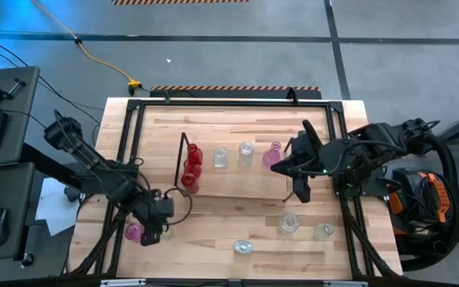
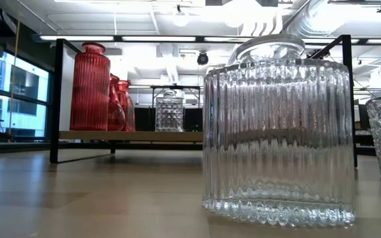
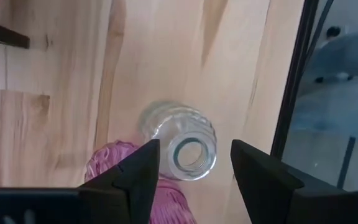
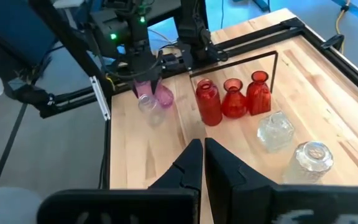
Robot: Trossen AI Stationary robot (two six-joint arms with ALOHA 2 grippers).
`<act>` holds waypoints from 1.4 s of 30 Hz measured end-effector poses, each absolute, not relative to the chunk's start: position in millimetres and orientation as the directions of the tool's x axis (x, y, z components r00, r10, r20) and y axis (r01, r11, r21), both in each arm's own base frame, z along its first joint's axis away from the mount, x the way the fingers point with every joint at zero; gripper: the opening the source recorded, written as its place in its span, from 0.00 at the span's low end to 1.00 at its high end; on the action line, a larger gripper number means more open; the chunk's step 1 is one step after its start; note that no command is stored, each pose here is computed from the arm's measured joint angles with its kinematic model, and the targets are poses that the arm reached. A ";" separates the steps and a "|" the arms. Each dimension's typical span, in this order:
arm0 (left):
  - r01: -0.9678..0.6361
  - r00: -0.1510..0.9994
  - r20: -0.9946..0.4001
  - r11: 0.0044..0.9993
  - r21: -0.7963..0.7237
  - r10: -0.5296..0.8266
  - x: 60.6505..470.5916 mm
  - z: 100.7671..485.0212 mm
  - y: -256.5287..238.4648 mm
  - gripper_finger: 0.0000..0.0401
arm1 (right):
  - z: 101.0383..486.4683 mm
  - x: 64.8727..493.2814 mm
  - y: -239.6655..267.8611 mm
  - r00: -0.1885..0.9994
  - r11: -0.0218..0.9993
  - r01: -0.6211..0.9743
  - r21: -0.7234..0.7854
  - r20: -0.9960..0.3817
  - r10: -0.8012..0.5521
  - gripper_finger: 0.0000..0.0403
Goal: Sort vases onto shelf
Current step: Put the transparent vase aligned with the other transparent vase on the shelf
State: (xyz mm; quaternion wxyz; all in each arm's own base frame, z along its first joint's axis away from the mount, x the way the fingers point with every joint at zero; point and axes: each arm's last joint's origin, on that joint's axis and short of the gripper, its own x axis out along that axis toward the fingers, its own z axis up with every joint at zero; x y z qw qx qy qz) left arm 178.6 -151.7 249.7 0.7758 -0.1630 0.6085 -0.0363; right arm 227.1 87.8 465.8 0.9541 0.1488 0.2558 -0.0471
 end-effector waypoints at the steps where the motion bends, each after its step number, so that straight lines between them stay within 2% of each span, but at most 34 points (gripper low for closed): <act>1: -0.143 0.249 -0.936 0.946 -0.291 -0.250 179.4 247.8 -152.6 0.47 | 465.9 226.7 88.8 0.865 0.952 0.162 0.260 -0.502 -0.010 0.00; 16: -0.140 0.130 -0.976 0.972 -0.191 -0.173 179.1 232.7 -153.0 0.46 | 466.4 222.0 100.0 0.869 0.958 0.126 0.258 -0.494 0.019 0.00; 42: -0.174 0.167 -0.964 0.956 -0.235 -0.207 182.9 233.1 -156.2 0.46 | 467.0 222.4 100.0 0.873 0.962 0.121 0.246 -0.487 0.015 0.00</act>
